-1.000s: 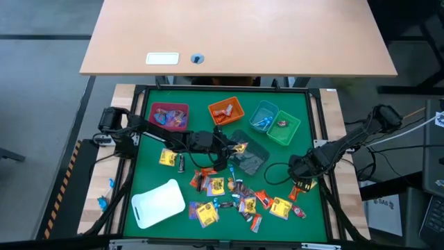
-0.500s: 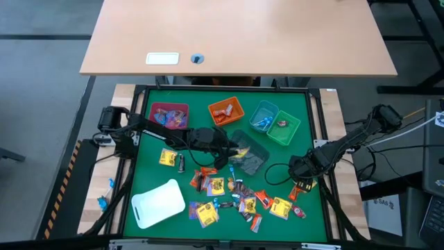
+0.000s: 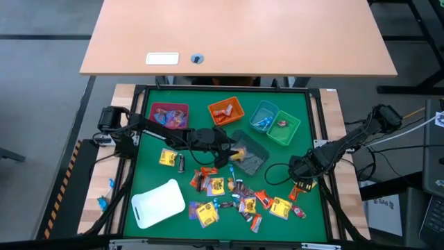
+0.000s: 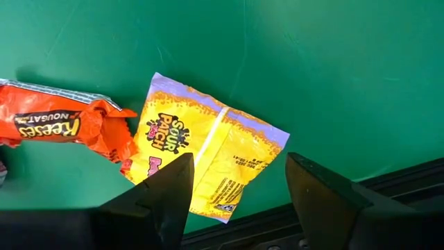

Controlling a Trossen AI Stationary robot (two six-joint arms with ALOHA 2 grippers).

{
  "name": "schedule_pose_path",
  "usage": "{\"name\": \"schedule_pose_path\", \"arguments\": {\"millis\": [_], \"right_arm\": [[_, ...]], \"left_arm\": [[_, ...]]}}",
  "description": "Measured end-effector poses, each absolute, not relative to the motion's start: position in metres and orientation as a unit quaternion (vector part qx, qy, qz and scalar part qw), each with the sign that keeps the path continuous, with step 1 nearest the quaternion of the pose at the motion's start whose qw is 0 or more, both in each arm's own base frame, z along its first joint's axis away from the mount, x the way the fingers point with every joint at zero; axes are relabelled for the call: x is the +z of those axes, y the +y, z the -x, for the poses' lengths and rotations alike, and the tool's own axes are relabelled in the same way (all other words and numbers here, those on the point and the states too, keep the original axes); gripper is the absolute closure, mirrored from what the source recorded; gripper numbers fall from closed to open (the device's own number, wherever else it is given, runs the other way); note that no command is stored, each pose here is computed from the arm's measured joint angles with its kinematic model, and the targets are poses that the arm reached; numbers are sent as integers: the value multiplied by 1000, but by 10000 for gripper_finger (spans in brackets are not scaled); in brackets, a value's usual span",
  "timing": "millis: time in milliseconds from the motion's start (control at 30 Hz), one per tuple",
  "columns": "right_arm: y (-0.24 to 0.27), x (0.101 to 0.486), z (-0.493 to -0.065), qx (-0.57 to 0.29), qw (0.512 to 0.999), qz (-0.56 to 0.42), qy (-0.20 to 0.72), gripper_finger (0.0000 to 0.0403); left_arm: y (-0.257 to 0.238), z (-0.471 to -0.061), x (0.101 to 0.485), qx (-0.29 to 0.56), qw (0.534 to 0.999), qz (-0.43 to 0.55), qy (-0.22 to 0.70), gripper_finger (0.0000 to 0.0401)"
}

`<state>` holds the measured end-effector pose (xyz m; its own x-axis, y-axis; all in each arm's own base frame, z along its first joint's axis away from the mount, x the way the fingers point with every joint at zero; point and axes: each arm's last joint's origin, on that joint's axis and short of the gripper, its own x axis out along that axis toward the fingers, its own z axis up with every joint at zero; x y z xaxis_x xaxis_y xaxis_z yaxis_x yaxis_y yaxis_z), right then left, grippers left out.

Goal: Sort candy
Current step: Put the yellow candy pack into the black bin

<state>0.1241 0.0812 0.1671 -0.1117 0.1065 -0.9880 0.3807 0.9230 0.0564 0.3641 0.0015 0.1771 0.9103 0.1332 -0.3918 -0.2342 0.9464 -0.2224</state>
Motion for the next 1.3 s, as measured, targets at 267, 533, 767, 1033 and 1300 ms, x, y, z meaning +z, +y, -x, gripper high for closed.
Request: {"name": "schedule_pose_path", "arguments": {"millis": [267, 533, 767, 1033, 1300], "right_arm": [[81, 167, -124, -103, 642, -168, 741, 175], [81, 166, -125, -113, 651, -157, 734, 175], [87, 155, -134, -108, 646, -150, 740, 175], [92, 140, -142, -112, 626, -128, 761, 187], [93, 138, -143, -110, 623, -130, 763, 284]], "left_arm": [[2, -364, 177, 95, 968, 133, 189, 162], [2, -364, 177, 95, 968, 133, 189, 164], [2, -364, 177, 95, 968, 133, 189, 164], [2, -364, 177, 95, 968, 133, 189, 164], [2, -364, 177, 95, 968, 133, 189, 164]]}}
